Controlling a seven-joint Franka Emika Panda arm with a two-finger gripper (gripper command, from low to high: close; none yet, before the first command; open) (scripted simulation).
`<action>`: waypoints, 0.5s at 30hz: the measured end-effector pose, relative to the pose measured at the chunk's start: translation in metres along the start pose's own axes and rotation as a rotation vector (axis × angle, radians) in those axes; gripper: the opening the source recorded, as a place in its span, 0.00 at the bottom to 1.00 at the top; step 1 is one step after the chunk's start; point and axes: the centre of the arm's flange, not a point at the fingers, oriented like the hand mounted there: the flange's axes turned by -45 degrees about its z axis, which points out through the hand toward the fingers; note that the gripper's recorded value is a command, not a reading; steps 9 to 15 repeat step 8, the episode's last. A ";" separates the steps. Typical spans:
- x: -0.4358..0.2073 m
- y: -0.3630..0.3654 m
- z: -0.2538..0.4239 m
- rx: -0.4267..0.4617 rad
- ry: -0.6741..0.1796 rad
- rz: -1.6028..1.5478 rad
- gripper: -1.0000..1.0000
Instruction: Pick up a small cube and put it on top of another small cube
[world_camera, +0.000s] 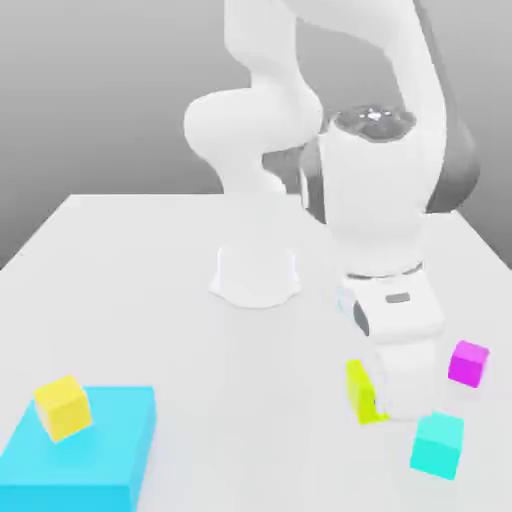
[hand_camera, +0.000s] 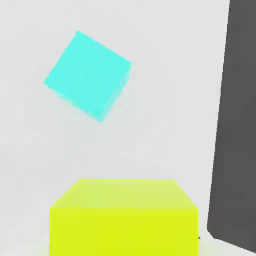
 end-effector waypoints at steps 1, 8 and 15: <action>0.016 0.002 0.010 0.013 -0.014 -0.090 0.00; 0.042 0.002 0.064 0.039 -0.041 -0.256 1.00; 0.042 0.002 0.064 0.039 -0.041 -0.256 1.00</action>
